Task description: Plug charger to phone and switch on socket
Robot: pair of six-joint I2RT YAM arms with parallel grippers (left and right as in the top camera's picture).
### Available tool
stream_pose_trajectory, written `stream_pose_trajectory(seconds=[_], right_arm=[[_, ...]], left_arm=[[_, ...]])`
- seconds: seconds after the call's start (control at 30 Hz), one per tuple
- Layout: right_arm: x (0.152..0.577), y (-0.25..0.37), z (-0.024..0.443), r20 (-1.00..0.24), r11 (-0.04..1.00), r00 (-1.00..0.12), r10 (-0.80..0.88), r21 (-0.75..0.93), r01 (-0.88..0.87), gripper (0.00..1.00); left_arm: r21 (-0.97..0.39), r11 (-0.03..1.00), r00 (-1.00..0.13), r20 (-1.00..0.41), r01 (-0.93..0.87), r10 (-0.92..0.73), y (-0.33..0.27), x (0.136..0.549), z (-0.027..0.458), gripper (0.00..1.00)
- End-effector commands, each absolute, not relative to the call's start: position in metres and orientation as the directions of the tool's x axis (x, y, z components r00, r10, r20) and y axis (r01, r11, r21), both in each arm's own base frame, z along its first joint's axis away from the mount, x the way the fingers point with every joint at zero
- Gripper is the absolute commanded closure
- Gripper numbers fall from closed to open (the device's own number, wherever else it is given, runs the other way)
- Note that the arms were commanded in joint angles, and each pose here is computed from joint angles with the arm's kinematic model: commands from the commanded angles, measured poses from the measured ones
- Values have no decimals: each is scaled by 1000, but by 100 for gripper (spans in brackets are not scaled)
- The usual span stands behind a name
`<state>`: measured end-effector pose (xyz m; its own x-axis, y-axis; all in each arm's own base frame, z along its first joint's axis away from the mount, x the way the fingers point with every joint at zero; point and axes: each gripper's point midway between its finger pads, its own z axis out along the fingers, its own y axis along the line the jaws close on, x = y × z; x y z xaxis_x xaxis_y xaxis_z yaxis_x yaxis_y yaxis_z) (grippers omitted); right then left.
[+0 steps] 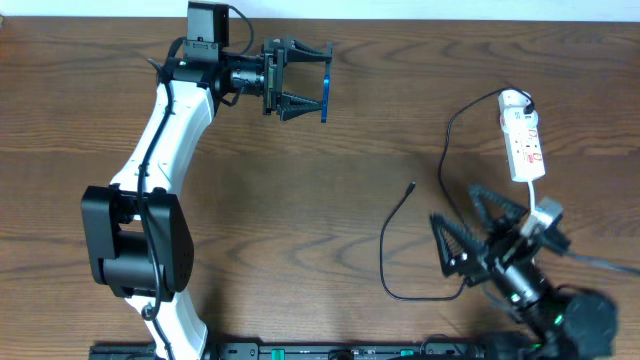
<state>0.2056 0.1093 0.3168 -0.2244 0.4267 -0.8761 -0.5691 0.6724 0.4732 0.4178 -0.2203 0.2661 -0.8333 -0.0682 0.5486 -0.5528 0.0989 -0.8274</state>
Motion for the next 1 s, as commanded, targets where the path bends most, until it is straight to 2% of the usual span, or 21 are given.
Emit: stream_pose_trajectory(seconds=[0.0, 0.07, 0.17, 0.27, 0.37, 0.47, 0.57, 0.6, 0.7, 0.73, 0.77, 0.87, 0.97], right_arm=[[214, 123, 351, -957, 703, -184, 222, 288, -650, 1], [213, 138, 369, -957, 620, -216, 196, 291, -729, 1], [207, 159, 385, -926, 454, -319, 202, 377, -807, 1], [214, 173, 401, -917, 332, -331, 220, 390, -859, 1], [226, 188, 403, -882, 259, -413, 228, 464, -847, 1], [238, 208, 403, -865, 229, -460, 201, 498, -837, 1], [261, 225, 395, -835, 293, -525, 166, 550, -782, 1], [270, 229, 389, -829, 350, -541, 144, 554, -755, 1], [306, 222, 359, -795, 653, -600, 90, 502, -567, 1], [322, 208, 345, -769, 809, -633, 89, 426, -404, 1], [327, 201, 342, -759, 863, -644, 98, 387, -324, 1], [338, 186, 337, -748, 961, -651, 129, 257, -105, 1], [346, 205, 336, -759, 975, -645, 84, 196, -103, 1]], left_arm=[[-849, 89, -854, 520, -521, -40, -219, 414, 279, 28], [-847, 89, -852, 522, -524, -40, -219, 414, 279, 28], [-847, 89, -852, 522, -524, -40, -219, 414, 279, 28], [-847, 89, -852, 522, -524, -41, -219, 414, 279, 28], [-847, 89, -852, 522, -524, -40, -219, 414, 279, 28], [-848, 89, -852, 522, -523, -40, -219, 414, 279, 27], [-848, 89, -852, 522, -523, -40, -219, 414, 279, 28], [-847, 89, -852, 522, -524, -40, -219, 414, 279, 28], [-847, 89, -852, 522, -524, -41, -219, 414, 279, 27], [-847, 89, -852, 522, -524, -41, -219, 414, 279, 28], [-847, 89, -852, 522, -524, -41, -219, 414, 279, 27], [-847, 89, -852, 522, -524, -41, -219, 414, 278, 28], [-847, 89, -852, 522, -524, -42, -219, 414, 278, 28]])
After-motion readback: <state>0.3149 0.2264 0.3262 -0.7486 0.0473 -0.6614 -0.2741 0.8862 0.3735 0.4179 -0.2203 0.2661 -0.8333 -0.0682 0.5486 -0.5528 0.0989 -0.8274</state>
